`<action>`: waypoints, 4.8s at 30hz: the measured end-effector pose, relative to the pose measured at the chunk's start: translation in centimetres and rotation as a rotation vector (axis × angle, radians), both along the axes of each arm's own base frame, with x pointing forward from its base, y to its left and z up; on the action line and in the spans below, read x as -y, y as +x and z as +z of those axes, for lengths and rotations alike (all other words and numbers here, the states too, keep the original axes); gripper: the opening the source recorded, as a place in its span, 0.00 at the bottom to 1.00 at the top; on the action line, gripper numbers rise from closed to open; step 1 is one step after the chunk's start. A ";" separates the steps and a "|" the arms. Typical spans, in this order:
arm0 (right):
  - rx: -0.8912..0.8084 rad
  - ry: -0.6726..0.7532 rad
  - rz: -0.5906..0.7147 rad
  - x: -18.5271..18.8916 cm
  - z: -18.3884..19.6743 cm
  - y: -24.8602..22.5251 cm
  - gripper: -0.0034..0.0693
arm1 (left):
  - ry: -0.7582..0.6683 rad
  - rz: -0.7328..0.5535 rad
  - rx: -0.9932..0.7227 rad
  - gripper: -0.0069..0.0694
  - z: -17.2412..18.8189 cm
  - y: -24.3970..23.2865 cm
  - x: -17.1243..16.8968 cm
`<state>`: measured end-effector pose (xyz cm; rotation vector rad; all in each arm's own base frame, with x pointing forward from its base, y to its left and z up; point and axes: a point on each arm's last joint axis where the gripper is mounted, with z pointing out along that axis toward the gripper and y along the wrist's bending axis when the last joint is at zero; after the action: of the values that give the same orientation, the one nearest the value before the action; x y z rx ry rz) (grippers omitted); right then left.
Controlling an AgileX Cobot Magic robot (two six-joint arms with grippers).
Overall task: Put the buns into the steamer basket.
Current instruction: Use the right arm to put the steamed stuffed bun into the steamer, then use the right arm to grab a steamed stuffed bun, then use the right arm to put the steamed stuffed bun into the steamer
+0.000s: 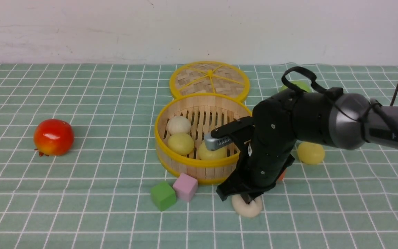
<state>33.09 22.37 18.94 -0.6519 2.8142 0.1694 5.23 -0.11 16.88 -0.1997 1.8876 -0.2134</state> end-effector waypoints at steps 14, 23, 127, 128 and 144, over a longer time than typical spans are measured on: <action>0.182 0.114 -0.023 0.9 10.4 1.9 0.05 | 0.000 0.000 0.000 0.33 0.0 0.0 0.0; 0.308 0.184 -0.063 2.0 9.2 6.4 0.05 | 0.000 0.000 0.000 0.34 0.0 0.0 0.0; 0.139 0.133 -0.381 16.3 -0.5 10.4 0.04 | 0.000 0.000 0.000 0.40 0.0 0.0 0.0; 0.140 0.134 -0.380 16.3 -0.4 10.4 0.03 | 0.000 0.000 0.000 0.40 0.0 0.0 0.0; 0.304 0.267 -0.274 12.3 8.8 9.7 0.03 | 0.000 0.000 0.000 0.40 0.0 0.0 0.0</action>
<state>42.81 10.08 27.71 -0.2082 2.4936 0.3538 5.23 -0.11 16.88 -0.1997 1.8876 -0.2134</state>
